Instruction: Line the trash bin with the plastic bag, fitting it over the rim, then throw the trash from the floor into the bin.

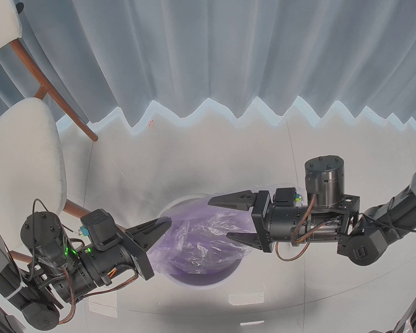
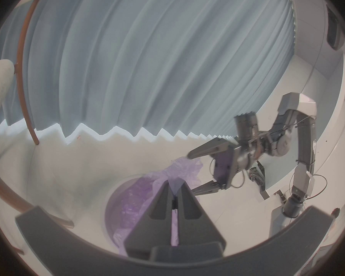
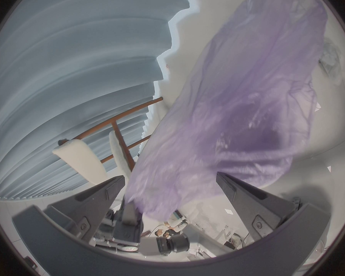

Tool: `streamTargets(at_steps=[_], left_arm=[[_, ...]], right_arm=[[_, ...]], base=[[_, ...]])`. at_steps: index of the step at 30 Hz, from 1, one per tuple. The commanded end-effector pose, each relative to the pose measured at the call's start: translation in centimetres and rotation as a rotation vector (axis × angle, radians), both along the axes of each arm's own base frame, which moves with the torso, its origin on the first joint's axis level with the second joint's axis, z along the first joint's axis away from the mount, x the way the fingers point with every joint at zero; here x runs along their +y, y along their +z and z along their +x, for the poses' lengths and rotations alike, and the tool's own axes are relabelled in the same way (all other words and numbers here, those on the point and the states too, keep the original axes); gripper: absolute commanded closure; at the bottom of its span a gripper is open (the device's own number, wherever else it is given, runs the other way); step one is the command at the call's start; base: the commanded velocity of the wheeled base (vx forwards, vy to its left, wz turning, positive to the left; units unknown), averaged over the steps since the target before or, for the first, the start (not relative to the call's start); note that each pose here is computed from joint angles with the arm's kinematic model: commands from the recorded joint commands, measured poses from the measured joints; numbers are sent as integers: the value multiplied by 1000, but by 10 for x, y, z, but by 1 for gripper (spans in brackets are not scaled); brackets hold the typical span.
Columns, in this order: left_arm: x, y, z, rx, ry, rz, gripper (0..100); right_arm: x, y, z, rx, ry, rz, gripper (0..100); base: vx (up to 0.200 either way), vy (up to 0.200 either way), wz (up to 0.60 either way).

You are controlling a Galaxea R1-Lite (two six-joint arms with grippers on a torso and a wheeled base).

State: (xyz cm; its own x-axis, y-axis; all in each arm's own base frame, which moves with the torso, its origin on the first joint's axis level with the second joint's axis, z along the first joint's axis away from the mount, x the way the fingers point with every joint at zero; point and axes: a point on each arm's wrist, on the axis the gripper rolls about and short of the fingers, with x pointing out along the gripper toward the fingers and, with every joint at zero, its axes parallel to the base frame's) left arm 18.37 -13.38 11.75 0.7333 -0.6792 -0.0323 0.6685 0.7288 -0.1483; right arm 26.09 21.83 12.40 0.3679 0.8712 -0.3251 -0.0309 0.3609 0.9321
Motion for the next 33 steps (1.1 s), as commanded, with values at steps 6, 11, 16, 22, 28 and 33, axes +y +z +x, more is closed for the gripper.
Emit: streamTargets(at_steps=[6,11,16,22,28,33], left_arm=[[1,8,-10,-24,-28,-24,100],[1,9,-10,-25,-31,-25,100],[1,8,-10,-23,-29,-22,100],[1,6,-10,-16,-28,-15,100],[1,5,-10,-15,-26,-14,100],[1,5,-10,-14,-23,-12,100]], right_arm=[[9,-21,15,27,-23,-32,0],[9,-21,15,29,-26,-33,0],[8,-16,15,-4,-66,-34,0],[1,-2,-3,-67,-79,-5,0],[5,-13,-28,-55,-12,-54,0],[6,-18,-39,-80,31,-83,0]], base=[[0,0,0],[0,0,0],[0,0,0],[0,0,0],[0,0,0],[0,0,0]])
